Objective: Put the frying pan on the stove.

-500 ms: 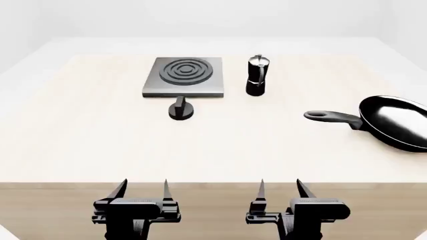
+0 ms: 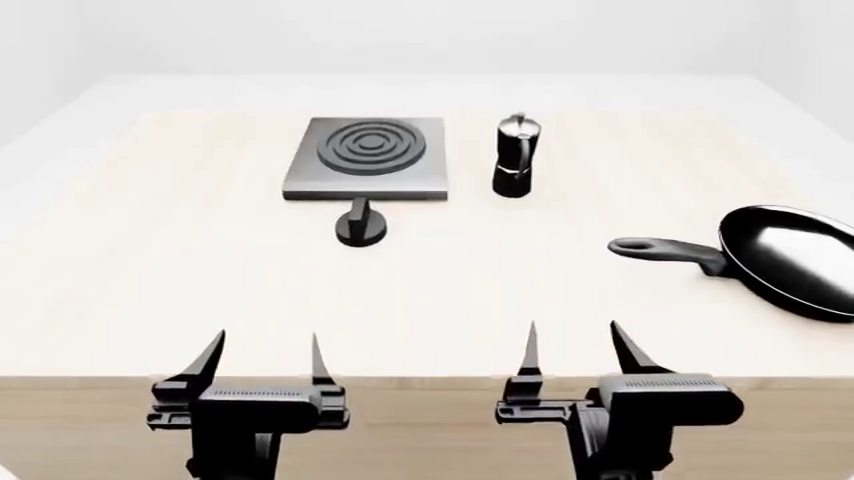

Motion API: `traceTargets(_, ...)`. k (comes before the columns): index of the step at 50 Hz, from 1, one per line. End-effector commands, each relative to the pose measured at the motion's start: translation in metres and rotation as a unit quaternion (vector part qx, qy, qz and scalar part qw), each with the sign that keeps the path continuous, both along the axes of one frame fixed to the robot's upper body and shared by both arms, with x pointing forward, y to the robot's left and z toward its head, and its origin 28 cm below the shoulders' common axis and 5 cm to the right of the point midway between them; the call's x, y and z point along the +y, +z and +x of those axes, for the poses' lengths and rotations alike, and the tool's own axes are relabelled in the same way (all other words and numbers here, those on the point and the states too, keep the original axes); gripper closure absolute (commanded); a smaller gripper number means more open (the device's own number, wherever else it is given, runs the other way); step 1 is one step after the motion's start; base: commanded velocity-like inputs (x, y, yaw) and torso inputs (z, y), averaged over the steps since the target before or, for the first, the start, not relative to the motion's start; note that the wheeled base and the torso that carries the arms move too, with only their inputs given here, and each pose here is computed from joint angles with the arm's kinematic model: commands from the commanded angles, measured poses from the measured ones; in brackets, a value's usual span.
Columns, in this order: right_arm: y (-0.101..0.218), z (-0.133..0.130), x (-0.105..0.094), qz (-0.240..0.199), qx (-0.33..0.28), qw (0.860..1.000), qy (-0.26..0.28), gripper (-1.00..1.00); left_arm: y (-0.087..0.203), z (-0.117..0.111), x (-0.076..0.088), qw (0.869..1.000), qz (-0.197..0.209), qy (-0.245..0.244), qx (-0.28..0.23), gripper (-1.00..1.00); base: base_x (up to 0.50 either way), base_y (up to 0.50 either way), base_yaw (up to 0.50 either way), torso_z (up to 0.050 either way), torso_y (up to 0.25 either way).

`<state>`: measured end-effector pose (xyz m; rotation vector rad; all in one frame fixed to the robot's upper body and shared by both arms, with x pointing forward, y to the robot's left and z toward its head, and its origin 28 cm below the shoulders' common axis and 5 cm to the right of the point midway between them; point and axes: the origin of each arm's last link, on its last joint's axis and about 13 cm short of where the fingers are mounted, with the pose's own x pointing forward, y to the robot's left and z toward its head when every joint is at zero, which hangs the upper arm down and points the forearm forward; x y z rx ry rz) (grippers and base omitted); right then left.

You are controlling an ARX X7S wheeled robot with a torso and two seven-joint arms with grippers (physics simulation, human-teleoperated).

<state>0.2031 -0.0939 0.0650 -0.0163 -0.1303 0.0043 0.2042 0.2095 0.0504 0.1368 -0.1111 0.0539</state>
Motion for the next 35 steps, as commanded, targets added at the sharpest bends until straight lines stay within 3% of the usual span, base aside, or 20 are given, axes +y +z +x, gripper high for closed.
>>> traceTargets(1, 0.0153, -0.0033, 0.0018, 0.0, -0.02, 1.0, 0.003, -1.0, 0.0113, -0.0011, 0.0012, 1.0, 0.009, 0.005, -0.02, -1.0, 0.24, 0.0, 0.0, 0.0, 0.0)
traceTargets(35, 0.0214, -0.0039, 0.0015, 0.001, -0.031, 1.0, 0.003, -1.0, 0.0145, -0.0046, 0.0026, 1.0, -0.001, 0.0, -0.019, -1.0, 0.36, 0.0, 0.0, 0.0, 0.0)
